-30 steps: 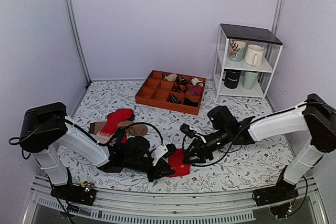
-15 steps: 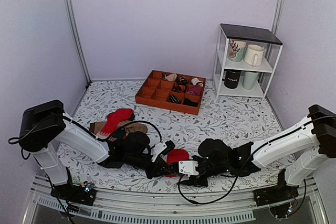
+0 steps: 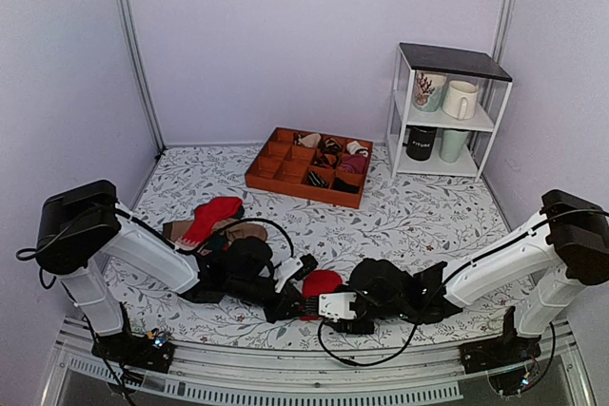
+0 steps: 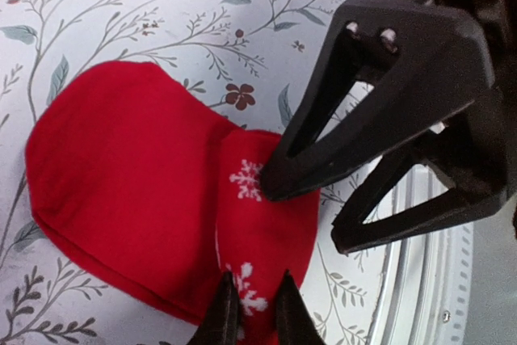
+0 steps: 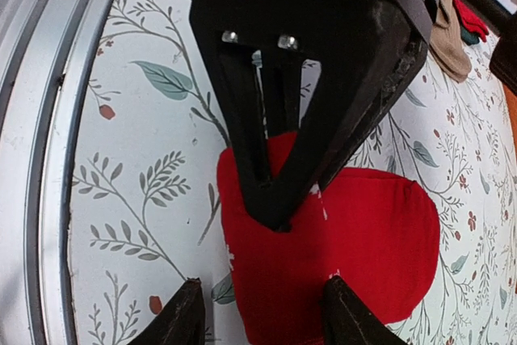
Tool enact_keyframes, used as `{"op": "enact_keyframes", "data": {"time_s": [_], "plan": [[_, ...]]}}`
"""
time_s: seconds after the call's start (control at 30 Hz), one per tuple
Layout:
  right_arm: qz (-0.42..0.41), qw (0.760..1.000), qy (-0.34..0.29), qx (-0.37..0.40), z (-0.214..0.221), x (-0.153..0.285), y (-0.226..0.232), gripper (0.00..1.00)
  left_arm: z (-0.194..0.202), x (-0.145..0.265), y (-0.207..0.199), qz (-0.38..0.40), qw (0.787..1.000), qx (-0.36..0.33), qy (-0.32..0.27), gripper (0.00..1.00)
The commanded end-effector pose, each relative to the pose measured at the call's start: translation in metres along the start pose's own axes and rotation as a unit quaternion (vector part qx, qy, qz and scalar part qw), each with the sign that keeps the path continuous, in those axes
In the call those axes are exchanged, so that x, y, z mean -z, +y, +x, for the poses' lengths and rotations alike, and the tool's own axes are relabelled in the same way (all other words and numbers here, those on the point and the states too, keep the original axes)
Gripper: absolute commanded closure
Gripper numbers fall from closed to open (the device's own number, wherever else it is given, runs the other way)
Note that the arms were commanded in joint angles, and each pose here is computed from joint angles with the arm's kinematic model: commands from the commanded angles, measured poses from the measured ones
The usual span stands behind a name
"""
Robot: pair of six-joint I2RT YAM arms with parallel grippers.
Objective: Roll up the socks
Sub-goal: Roll the sock at the center of the board.
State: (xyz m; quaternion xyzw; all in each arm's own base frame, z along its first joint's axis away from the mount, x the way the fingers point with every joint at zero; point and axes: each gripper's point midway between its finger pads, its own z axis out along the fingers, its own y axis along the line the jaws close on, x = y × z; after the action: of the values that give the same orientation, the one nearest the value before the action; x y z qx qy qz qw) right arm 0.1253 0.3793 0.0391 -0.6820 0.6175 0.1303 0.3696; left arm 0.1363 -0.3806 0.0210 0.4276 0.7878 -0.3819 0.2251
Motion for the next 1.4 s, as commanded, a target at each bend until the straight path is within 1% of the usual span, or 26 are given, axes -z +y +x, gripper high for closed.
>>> {"op": "enact_keyframes", "data": {"time_s": [0.0,0.1,0.23,0.3,0.37,0.4,0.43,0.47,0.5,0.57,0.63,0.67,0.7,0.77,0.87,0.93,1.0,1.07,1.2,1.37], "plan": [[0.006,0.999,0.037,0.009,0.017,-0.011,0.002,0.5,0.084,0.004,0.025,-0.043,0.988,0.046,0.139,1.0],[0.011,0.999,0.052,0.006,0.026,-0.015,0.002,0.53,0.084,0.004,0.025,-0.04,0.989,0.045,0.139,1.0],[0.005,0.997,0.075,-0.004,0.038,-0.021,0.007,0.64,0.084,0.004,0.024,-0.036,0.989,0.041,0.139,1.0],[-0.004,0.996,0.089,-0.016,0.045,-0.024,0.012,0.76,0.081,0.004,0.023,-0.034,0.99,0.037,0.133,1.0],[-0.017,0.995,0.093,-0.041,0.047,-0.026,0.017,0.83,0.075,0.005,0.023,-0.039,0.991,0.032,0.122,1.0],[-0.026,0.994,0.094,-0.053,0.048,-0.026,0.02,0.86,0.07,0.006,0.024,-0.042,0.992,0.027,0.113,0.88],[-0.039,0.992,0.093,-0.072,0.049,-0.026,0.023,0.88,0.062,0.007,0.023,-0.043,0.994,0.019,0.097,0.71],[-0.051,0.99,0.093,-0.089,0.05,-0.026,0.026,0.88,0.054,0.01,0.022,-0.046,0.996,0.011,0.08,0.63],[-0.065,0.987,0.092,-0.114,0.05,-0.025,0.03,0.89,0.044,0.013,0.022,-0.051,0.997,0.001,0.059,0.57],[-0.087,0.981,0.088,-0.15,0.05,-0.024,0.036,0.89,0.024,0.023,0.024,-0.072,0.997,-0.023,0.016,0.34],[-0.112,0.971,0.087,-0.193,0.051,-0.024,0.041,0.89,0.006,0.033,0.027,-0.094,0.994,-0.053,-0.023,0.21],[-0.126,0.965,0.084,-0.213,0.05,-0.023,0.044,0.89,-0.008,0.04,0.025,-0.099,0.991,-0.071,-0.052,0.15],[-0.144,0.959,0.082,-0.23,0.05,-0.023,0.048,0.89,-0.018,0.047,0.022,-0.102,0.988,-0.087,-0.079,0.14],[-0.18,0.94,0.079,-0.279,0.049,-0.022,0.052,0.89,-0.033,0.062,0.014,-0.101,0.979,-0.124,-0.128,0.02],[-0.249,0.904,0.076,-0.34,0.048,-0.02,0.064,0.89,-0.042,0.082,-0.002,-0.086,0.96,-0.191,-0.188,0.01],[-0.278,0.879,0.085,-0.378,0.054,-0.021,0.065,0.89,-0.046,0.088,-0.011,-0.074,0.946,-0.232,-0.214,0.01],[-0.292,0.857,0.101,-0.413,0.063,-0.024,0.067,0.89,-0.048,0.085,-0.013,-0.069,0.938,-0.261,-0.218,0.02],[-0.302,0.84,0.11,-0.436,0.068,-0.025,0.067,0.89,-0.044,0.075,-0.017,-0.049,0.938,-0.276,-0.204,0.04],[-0.307,0.825,0.125,-0.459,0.078,-0.025,0.067,0.89,-0.031,0.057,-0.027,0.009,0.943,-0.274,-0.186,0.08],[-0.307,0.821,0.136,-0.461,0.085,-0.024,0.068,0.89,-0.016,0.04,-0.026,0.035,0.953,-0.259,-0.152,0.19]]}}
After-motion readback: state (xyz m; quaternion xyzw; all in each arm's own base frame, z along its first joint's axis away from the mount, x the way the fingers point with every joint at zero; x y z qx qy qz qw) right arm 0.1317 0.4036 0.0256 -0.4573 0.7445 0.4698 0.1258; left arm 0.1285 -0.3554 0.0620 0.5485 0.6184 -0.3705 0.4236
